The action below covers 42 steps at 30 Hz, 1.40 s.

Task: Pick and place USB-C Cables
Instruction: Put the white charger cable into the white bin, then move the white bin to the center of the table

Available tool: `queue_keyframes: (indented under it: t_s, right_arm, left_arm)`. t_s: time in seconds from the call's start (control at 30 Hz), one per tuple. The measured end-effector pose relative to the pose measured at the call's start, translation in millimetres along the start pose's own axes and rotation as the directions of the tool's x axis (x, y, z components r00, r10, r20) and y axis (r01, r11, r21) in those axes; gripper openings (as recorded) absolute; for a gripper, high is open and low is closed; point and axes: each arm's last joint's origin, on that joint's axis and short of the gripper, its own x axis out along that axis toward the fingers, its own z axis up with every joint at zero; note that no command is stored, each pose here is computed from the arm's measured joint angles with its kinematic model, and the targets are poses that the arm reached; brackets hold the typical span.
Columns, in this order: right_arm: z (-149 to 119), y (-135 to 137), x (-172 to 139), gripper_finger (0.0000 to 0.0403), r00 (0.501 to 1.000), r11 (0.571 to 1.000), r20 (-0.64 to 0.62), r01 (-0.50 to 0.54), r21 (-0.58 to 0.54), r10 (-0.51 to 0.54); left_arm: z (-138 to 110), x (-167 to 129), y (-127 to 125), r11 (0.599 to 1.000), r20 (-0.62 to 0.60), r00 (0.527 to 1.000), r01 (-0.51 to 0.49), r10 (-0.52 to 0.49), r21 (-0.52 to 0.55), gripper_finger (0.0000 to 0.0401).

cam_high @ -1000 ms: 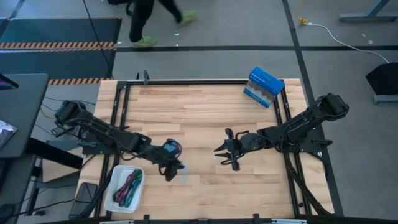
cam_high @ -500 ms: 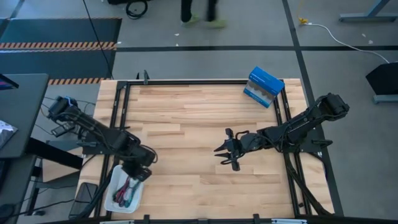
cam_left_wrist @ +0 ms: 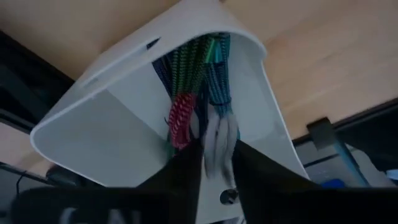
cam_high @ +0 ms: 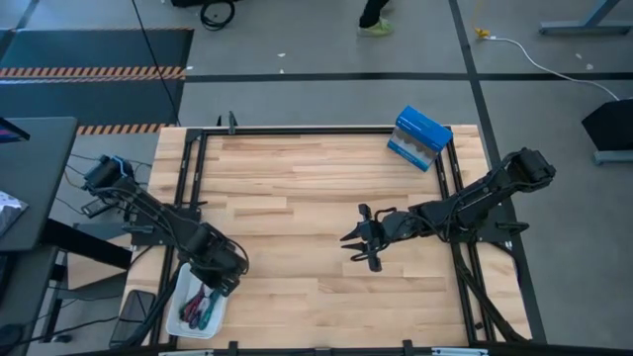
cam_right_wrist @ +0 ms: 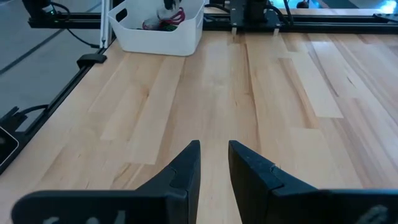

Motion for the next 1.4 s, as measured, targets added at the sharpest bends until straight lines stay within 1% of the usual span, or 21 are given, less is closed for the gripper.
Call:
queue_keyframes:
  t_s: [0.13, 0.23, 0.33, 0.43, 0.47, 0.53, 0.63, 0.7, 0.77, 0.8, 0.83, 0.93, 1.0, 1.07, 1.1, 1.13, 1.2, 1.3, 1.33, 1.37, 1.4]
  right_arm:
    - [0.0, 0.0, 0.0, 0.0089, 1.000, 1.000, 0.000, 0.000, 0.011, 0.000]
    - [0.0, 0.0, 0.0, 0.0089, 1.000, 1.000, 0.000, 0.000, 0.026, 0.000]
    - [-0.6, -0.1, 0.0, 0.0089, 1.000, 1.000, -0.006, 0.001, 0.025, -0.001]
    - [-0.9, -0.9, 0.1, 0.0089, 1.000, 1.000, -0.010, 0.004, 0.023, -0.004]
    - [-0.7, -1.7, 0.3, 0.0089, 1.000, 1.000, -0.009, 0.007, 0.018, -0.007]
    - [0.0, -3.9, 0.5, 0.0089, 1.000, 1.000, -0.004, 0.014, 0.005, -0.014]
    - [3.6, -10.2, -1.7, 0.0089, 0.999, 0.999, 0.011, 0.032, 0.016, -0.033]
    - [8.6, -14.4, -5.5, 0.0089, 0.998, 0.999, 0.035, 0.044, 0.027, -0.044]
    - [14.3, -17.4, -10.9, 0.0089, 0.997, 0.998, 0.063, 0.049, 0.036, -0.051]
    - [17.7, -18.8, -14.2, 0.0089, 0.996, 0.998, 0.081, 0.044, 0.040, -0.047]
    - [21.3, -20.2, -17.8, 0.0089, 0.994, 0.998, 0.099, 0.036, 0.044, -0.040]
    - [31.5, -24.7, -29.3, 0.0089, 0.988, 0.999, 0.153, 0.018, 0.050, -0.026]
    - [37.9, -27.8, -37.2, 0.0089, 0.982, 0.999, 0.190, 0.014, 0.047, -0.023]
    - [42.5, -30.9, -43.9, 0.0089, 0.976, 0.999, 0.215, 0.013, 0.042, -0.022]
    - [44.1, -32.0, -46.6, 0.0089, 0.975, 0.999, 0.223, 0.013, 0.043, -0.023]
    - [45.0, -32.9, -49.0, 0.0089, 0.974, 0.999, 0.225, 0.014, 0.044, -0.023]
    - [45.5, -34.0, -52.3, 0.0089, 0.975, 0.999, 0.221, 0.014, 0.041, -0.023]
    - [41.6, -34.3, -53.3, 0.0089, 0.984, 0.999, 0.176, 0.017, 0.037, -0.023]
    - [39.8, -34.3, -52.9, 0.0089, 0.987, 0.999, 0.158, 0.018, 0.035, -0.024]
    - [38.3, -34.5, -52.6, 0.0089, 0.989, 0.999, 0.143, 0.023, 0.029, -0.027]
    - [37.5, -35.1, -52.1, 0.0089, 0.990, 0.999, 0.135, 0.038, 0.019, -0.040]
  left_arm:
    - [-0.6, 4.4, -1.5, 1.000, -0.008, 1.000, -0.020, 0.020, 0.011, 0.0139]
    - [-0.8, 4.5, -1.5, 0.998, -0.012, 1.000, -0.019, 0.020, 0.060, 0.0171]
    - [0.2, 3.0, -1.3, 0.994, -0.010, 1.000, -0.010, 0.012, 0.109, 0.0192]
    - [3.3, -0.2, -1.3, 0.988, -0.002, 1.000, 0.000, 0.000, 0.153, 0.0199]
    - [4.6, -2.3, -2.5, 0.983, 0.017, 1.000, 0.004, -0.007, 0.183, 0.0199]
    - [7.2, -9.5, -7.4, 0.964, 0.092, 0.995, 0.011, -0.037, 0.267, 0.0196]
    - [12.9, -27.1, -17.1, 0.912, 0.268, 0.959, -0.026, -0.093, 0.409, 0.0184]
    - [17.6, -43.9, -24.8, 0.872, 0.394, 0.908, -0.075, -0.141, 0.484, 0.0175]
    - [21.1, -63.5, -32.0, 0.835, 0.513, 0.839, -0.143, -0.182, 0.531, 0.0167]
    - [22.6, -73.9, -35.6, 0.818, 0.571, 0.795, -0.182, -0.204, 0.546, 0.0163]
    - [23.8, -83.9, -39.5, 0.801, 0.627, 0.744, -0.221, -0.231, 0.556, 0.0160]
    - [28.9, -110.0, -52.9, 0.748, 0.765, 0.553, -0.341, -0.329, 0.569, 0.0150]
    - [34.1, -123.3, -62.3, 0.712, 0.805, 0.433, -0.402, -0.406, 0.576, 0.0144]
    - [41.4, -133.3, -68.7, 0.680, 0.808, 0.347, -0.439, -0.475, 0.588, 0.0139]
    - [46.5, -136.6, -70.4, 0.667, 0.804, 0.316, -0.449, -0.504, 0.595, 0.0137]
    - [52.8, -138.7, -70.7, 0.656, 0.798, 0.296, -0.457, -0.525, 0.601, 0.0134]
    - [67.2, -138.1, -68.1, 0.641, 0.785, 0.285, -0.459, -0.550, 0.615, 0.0130]
    - [89.7, -132.9, -61.3, 0.639, 0.770, 0.263, -0.439, -0.581, 0.632, 0.0124]
    - [96.6, -130.4, -59.2, 0.635, 0.762, 0.242, -0.434, -0.601, 0.639, 0.0122]
    - [103.3, -127.3, -57.3, 0.634, 0.751, 0.211, -0.423, -0.626, 0.647, 0.0119]
    - [109.3, -124.3, -55.9, 0.628, 0.733, 0.166, -0.412, -0.660, 0.660, 0.0118]
